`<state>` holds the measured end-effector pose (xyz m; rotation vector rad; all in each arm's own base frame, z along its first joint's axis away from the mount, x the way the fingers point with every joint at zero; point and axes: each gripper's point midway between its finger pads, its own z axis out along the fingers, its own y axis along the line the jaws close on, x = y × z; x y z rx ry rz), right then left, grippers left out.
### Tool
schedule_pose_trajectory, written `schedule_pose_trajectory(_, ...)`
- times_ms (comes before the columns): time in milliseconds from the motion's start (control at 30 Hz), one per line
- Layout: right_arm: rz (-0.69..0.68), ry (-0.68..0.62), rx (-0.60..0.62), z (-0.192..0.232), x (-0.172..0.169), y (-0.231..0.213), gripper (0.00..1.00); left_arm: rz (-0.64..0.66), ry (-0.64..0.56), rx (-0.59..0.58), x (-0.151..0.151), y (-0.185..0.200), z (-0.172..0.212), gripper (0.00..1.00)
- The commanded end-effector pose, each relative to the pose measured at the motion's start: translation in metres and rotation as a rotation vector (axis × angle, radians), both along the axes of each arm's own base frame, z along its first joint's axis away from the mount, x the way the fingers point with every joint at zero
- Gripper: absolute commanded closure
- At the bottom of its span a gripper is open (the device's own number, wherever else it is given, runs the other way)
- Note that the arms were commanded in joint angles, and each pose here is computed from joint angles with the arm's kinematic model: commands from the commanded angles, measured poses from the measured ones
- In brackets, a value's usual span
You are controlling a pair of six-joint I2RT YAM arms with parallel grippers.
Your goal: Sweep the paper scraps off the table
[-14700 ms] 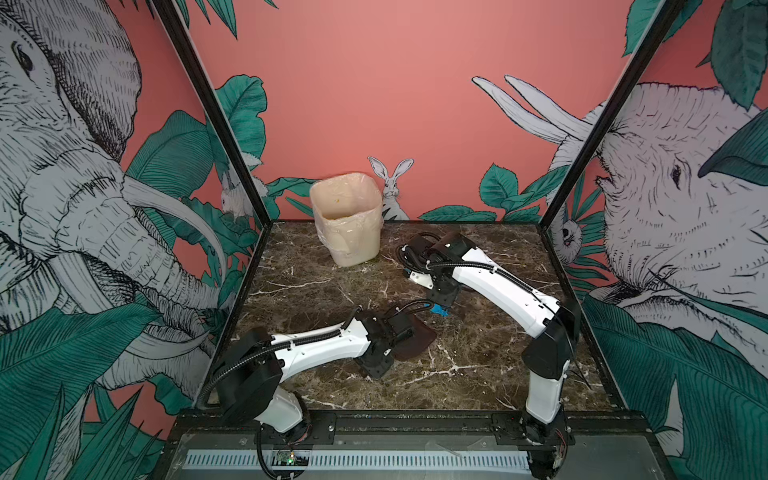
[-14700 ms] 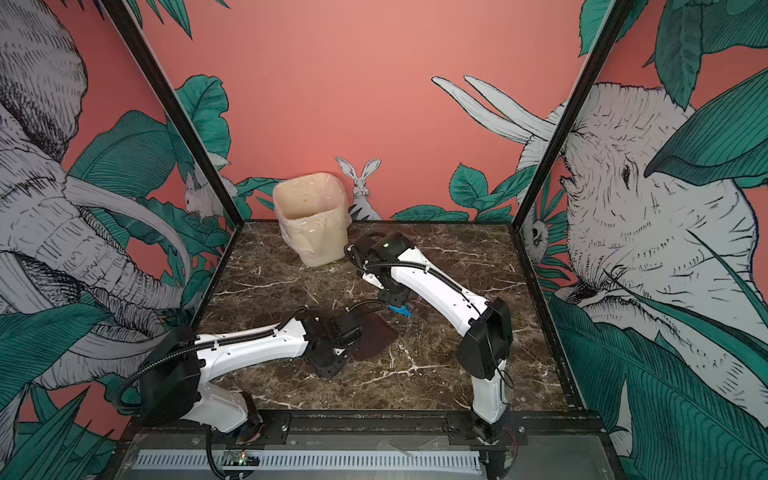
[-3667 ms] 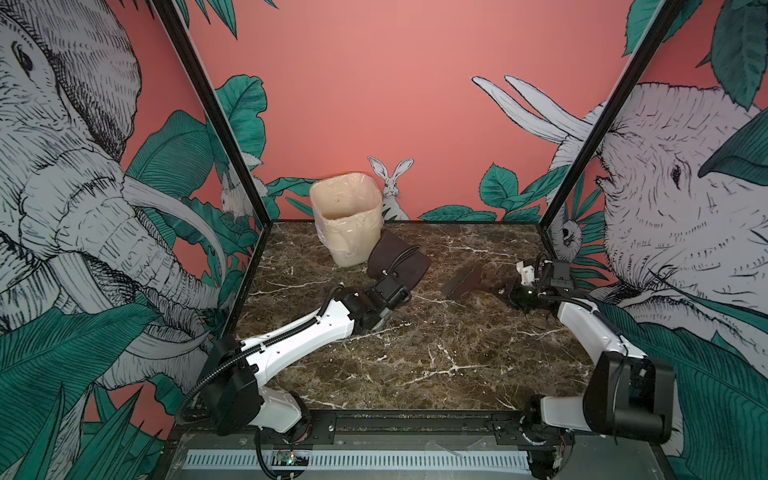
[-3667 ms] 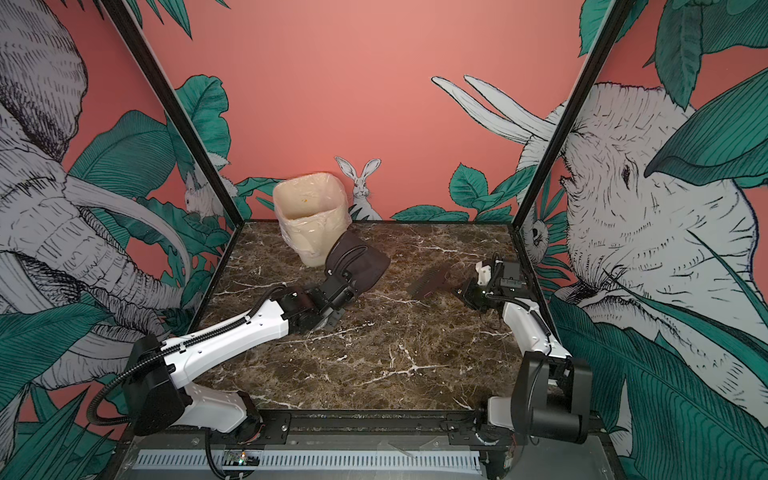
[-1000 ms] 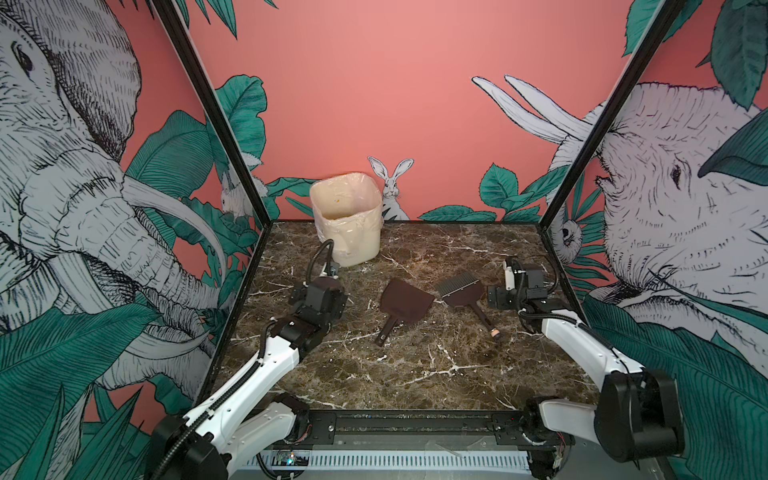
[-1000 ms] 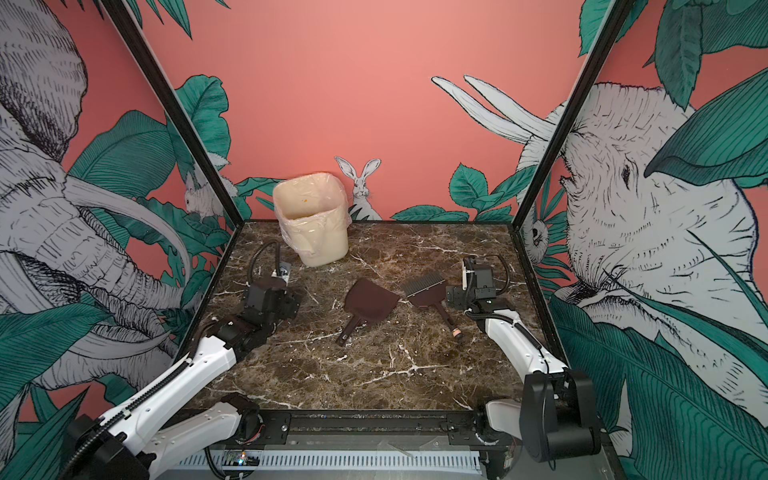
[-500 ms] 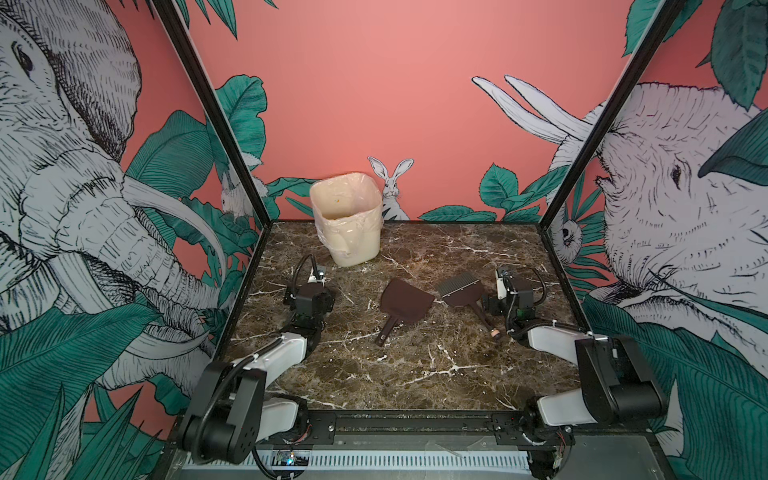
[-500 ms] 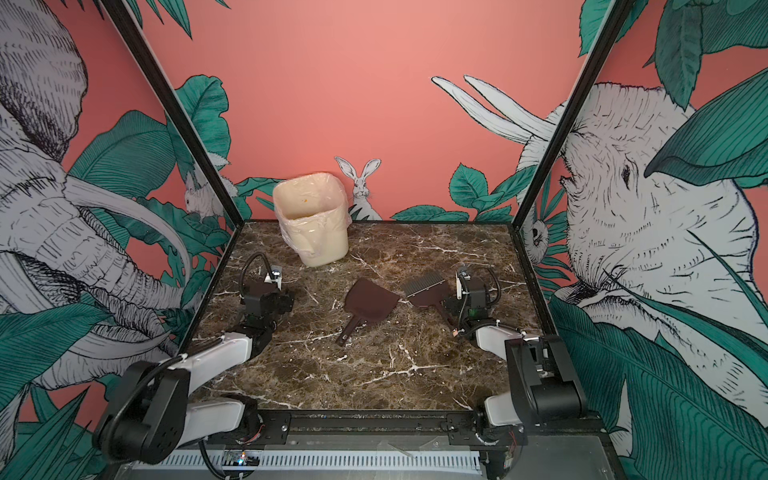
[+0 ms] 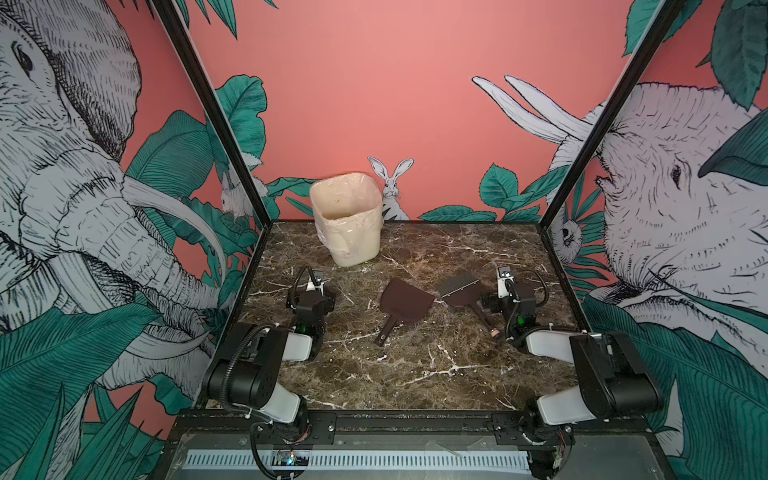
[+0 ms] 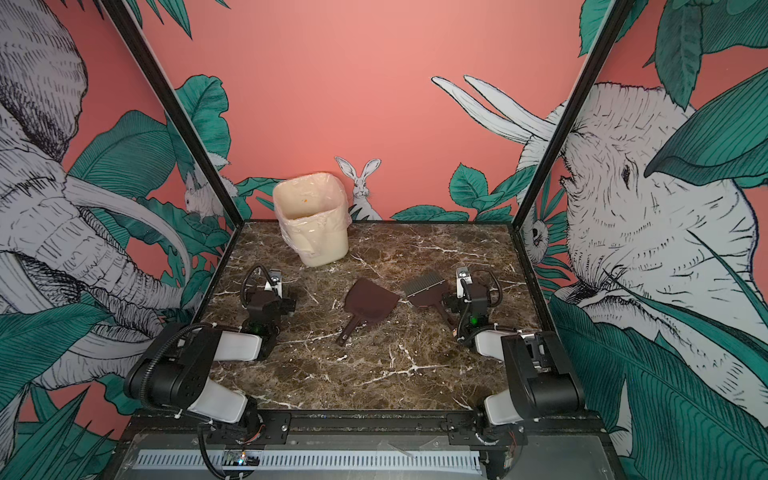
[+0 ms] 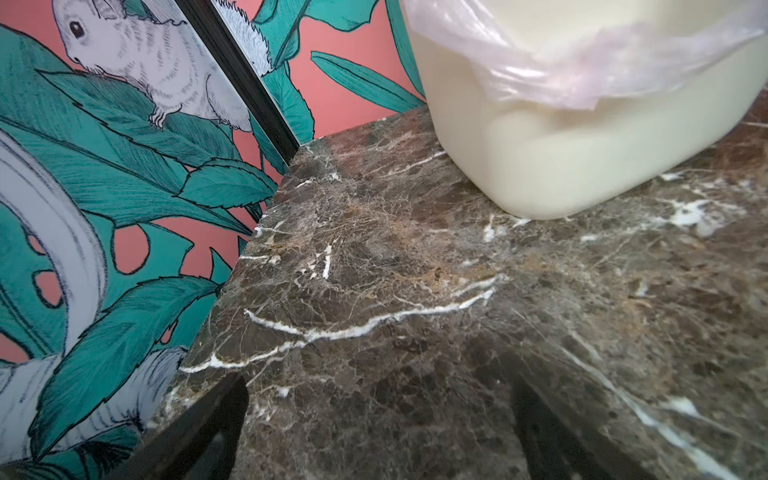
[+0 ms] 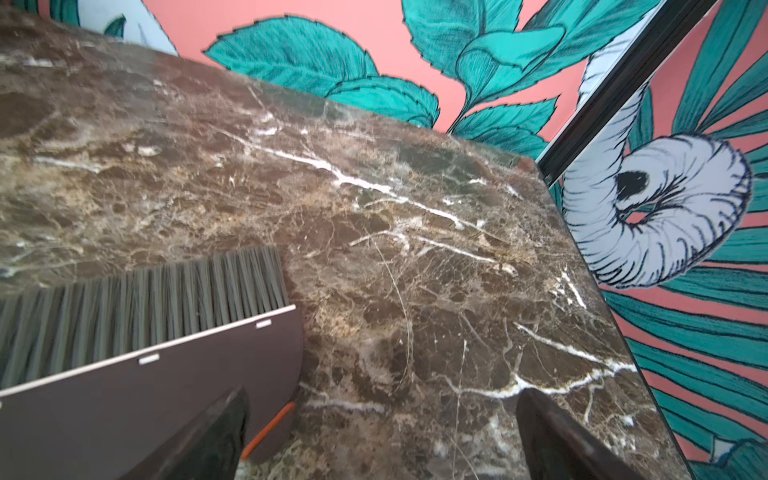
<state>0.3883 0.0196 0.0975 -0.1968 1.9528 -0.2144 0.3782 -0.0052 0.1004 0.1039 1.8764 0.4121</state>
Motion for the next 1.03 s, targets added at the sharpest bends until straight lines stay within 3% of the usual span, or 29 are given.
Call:
schedule_pose_trajectory(0, -0.017, -0.087, 0.054, 0.008, 0.003, -0.008, 0.00, 0.006, -0.076, -0.045, 0.005, 0.002, 0.018, 0.00)
schedule_pose_trajectory(567, -0.003, -0.106, 0.060, 0.001, 0.000, -0.007, 0.00, -0.007, 0.051, -0.125, 0.025, 0.011, 0.004, 0.00)
schedule_pose_trajectory(1000, -0.010, -0.107, 0.060, 0.001, 0.000, -0.008, 0.00, -0.007, 0.054, -0.131, 0.026, 0.012, 0.004, 0.00)
